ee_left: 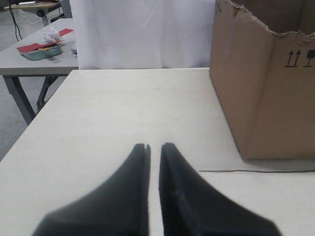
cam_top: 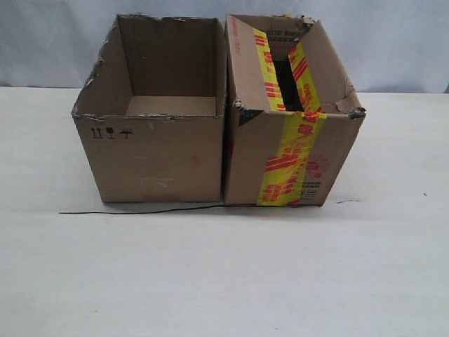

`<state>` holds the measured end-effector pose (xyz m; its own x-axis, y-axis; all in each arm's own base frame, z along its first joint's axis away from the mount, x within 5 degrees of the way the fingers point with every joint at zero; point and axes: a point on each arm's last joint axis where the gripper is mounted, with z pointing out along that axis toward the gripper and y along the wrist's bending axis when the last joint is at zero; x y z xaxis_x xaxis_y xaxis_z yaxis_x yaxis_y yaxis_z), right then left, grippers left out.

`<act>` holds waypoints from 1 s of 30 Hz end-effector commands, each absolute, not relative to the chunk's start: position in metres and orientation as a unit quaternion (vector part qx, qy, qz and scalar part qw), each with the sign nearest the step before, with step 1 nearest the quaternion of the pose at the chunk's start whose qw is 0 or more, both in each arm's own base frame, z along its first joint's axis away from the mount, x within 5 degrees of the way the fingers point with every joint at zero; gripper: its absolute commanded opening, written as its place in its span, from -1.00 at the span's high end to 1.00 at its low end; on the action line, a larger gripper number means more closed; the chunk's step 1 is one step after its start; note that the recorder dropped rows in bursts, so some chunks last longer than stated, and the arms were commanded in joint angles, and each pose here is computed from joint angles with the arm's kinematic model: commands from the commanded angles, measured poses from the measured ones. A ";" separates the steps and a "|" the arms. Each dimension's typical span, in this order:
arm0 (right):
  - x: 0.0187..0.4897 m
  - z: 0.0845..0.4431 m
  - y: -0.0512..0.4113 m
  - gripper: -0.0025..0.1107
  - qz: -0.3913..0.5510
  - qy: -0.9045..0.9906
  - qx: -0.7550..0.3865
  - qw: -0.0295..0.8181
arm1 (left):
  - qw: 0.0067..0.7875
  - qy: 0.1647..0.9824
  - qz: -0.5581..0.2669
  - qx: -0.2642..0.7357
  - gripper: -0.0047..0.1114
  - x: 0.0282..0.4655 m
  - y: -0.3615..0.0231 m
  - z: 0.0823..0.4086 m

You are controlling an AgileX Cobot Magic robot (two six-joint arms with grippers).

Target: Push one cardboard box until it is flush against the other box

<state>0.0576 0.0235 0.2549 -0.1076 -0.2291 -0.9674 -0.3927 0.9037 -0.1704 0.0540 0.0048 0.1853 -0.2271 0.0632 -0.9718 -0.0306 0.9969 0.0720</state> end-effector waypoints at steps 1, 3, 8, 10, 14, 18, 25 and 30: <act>0.051 0.244 0.015 0.96 0.027 0.735 -0.164 0.657 | 0.626 0.779 0.030 0.011 0.92 0.054 0.004 0.186; 0.051 0.237 0.013 0.96 0.015 0.739 -0.152 0.656 | 0.626 0.779 0.030 0.011 0.92 0.054 0.004 0.186; 0.051 0.233 0.012 0.96 0.010 0.745 -0.147 0.651 | 0.626 0.779 0.030 0.011 0.92 0.054 0.004 0.186; 0.051 0.233 0.012 0.96 0.010 0.745 -0.147 0.651 | 0.626 0.779 0.030 0.011 0.92 0.054 0.004 0.186; 0.051 0.232 0.012 0.96 0.010 0.746 -0.147 0.650 | 0.626 0.779 0.030 0.011 0.92 0.054 0.004 0.186; 0.049 0.216 0.011 0.96 0.011 0.739 -0.144 0.658 | 0.626 0.779 0.030 0.011 0.92 0.054 0.004 0.186; 0.053 0.185 0.012 0.96 0.012 0.770 -0.147 0.621 | 0.626 0.779 0.030 0.011 0.92 0.054 0.004 0.186; 0.053 0.185 0.013 0.96 0.029 0.770 -0.136 0.622 | 0.626 0.779 0.030 0.011 0.92 0.054 0.004 0.186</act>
